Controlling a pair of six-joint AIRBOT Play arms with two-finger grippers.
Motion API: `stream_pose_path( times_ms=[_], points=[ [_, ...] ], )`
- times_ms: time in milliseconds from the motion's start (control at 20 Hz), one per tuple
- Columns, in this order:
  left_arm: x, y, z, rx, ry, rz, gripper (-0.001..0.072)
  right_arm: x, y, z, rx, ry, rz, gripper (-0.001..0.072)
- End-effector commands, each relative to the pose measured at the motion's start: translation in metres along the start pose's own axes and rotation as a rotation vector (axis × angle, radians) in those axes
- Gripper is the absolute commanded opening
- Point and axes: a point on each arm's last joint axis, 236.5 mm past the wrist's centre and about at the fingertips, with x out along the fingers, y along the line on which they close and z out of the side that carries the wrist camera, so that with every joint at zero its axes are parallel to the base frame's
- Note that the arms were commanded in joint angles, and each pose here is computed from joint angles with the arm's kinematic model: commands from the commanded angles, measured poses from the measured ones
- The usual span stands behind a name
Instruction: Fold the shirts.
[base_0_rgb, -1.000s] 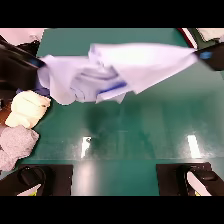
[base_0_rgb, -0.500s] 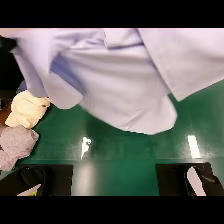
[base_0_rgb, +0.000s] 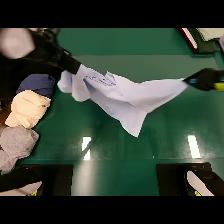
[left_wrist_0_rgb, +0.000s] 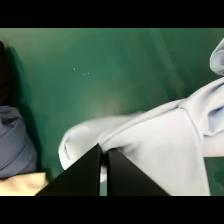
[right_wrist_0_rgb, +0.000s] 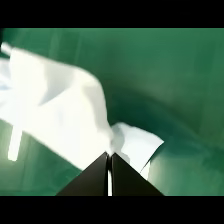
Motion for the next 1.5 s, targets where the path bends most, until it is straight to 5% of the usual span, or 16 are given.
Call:
stream_pose_path(
  times_ms=[0,250,300,350,400,750,1100,1450],
  points=[
    [0.104,0.005,-0.007,-0.198,0.071,-0.163,0.0027,0.079,-0.031,-0.014,0.052,0.073,-0.034,0.0010],
    [0.149,0.024,0.006,-0.414,0.005,-0.281,0.0031,0.131,-0.067,-0.024,0.138,0.146,-0.072,0.0011],
    [0.149,0.030,0.008,-0.421,-0.005,-0.274,0.0241,0.135,-0.069,-0.024,0.143,0.148,-0.075,0.0011],
    [0.147,0.034,0.007,-0.424,-0.001,-0.269,0.0561,0.138,-0.071,-0.024,0.146,0.149,-0.077,0.0011],
    [0.145,0.038,0.002,-0.426,0.021,-0.268,0.0626,0.138,-0.072,-0.024,0.147,0.151,-0.078,0.0011],
    [0.128,0.002,-0.077,-0.405,0.342,-0.318,0.0624,0.108,-0.075,-0.004,0.144,0.058,-0.090,0.0011],
    [0.139,-0.134,-0.148,-0.416,0.395,-0.414,0.0625,0.066,-0.087,0.019,0.165,-0.065,-0.117,0.0011],
    [0.146,-0.209,-0.143,-0.528,0.367,-0.491,0.0625,0.067,-0.085,0.011,0.166,-0.029,-0.112,0.0011]
  ],
)
